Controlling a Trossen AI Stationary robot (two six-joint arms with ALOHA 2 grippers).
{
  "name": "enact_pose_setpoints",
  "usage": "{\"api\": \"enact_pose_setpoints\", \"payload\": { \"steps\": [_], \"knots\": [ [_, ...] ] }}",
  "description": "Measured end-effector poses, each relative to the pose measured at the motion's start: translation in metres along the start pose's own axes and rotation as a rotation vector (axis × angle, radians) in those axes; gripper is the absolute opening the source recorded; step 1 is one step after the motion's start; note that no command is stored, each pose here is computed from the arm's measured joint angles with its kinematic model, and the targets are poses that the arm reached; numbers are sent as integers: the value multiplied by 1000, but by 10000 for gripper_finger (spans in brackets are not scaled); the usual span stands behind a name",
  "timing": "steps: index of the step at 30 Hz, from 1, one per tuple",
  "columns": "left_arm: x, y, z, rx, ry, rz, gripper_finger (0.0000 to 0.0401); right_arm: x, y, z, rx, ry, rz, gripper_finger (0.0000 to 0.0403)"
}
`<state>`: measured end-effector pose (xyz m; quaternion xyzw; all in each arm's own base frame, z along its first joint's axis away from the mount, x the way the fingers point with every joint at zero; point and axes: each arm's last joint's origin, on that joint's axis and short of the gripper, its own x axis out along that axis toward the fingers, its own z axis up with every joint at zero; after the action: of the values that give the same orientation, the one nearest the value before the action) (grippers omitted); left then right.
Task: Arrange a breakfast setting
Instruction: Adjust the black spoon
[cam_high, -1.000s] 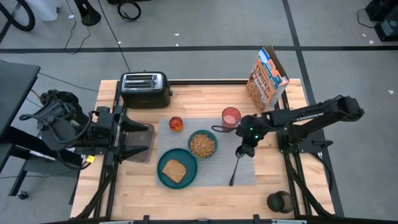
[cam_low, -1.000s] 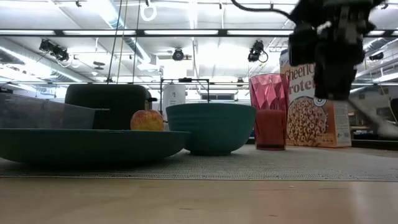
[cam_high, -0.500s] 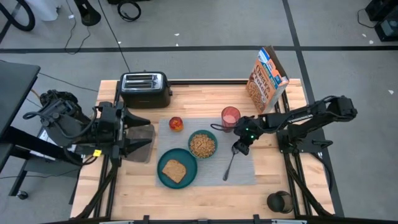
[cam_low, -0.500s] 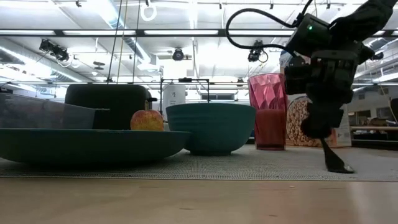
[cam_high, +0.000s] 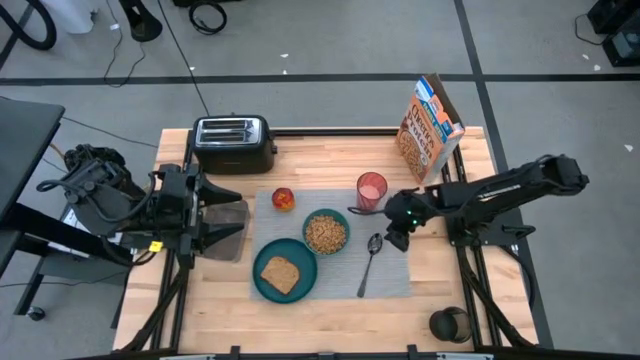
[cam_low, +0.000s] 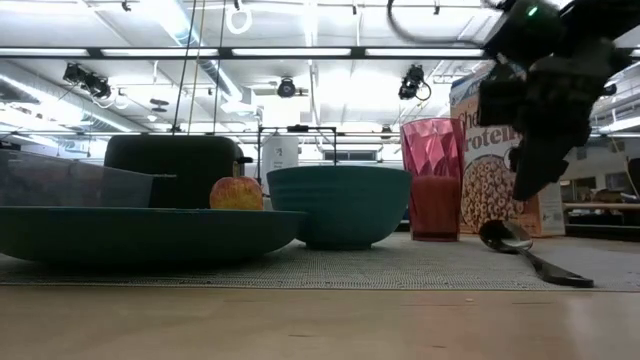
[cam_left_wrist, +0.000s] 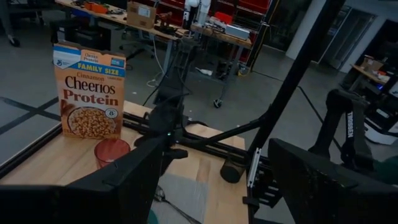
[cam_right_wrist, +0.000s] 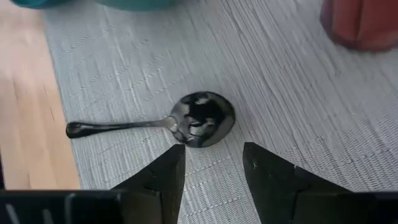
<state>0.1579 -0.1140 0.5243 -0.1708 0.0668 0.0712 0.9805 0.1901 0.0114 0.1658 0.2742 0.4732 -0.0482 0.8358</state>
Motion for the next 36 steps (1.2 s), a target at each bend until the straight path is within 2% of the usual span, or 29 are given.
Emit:
{"api": "enact_pose_setpoints", "payload": {
  "steps": [7,16,23,36],
  "knots": [
    [0,0,0,0,0,0,298,1,35,-21,-215,-73,-28,168],
    [0,0,0,2,0,2,298,35,55,-43,-240,2,-29,168],
    [0,0,0,0,-2,3,298,54,44,-40,-232,29,-115,168],
    [0,0,1,-28,-6,1,298,52,29,-20,-225,-74,-207,168]
  ]
}}
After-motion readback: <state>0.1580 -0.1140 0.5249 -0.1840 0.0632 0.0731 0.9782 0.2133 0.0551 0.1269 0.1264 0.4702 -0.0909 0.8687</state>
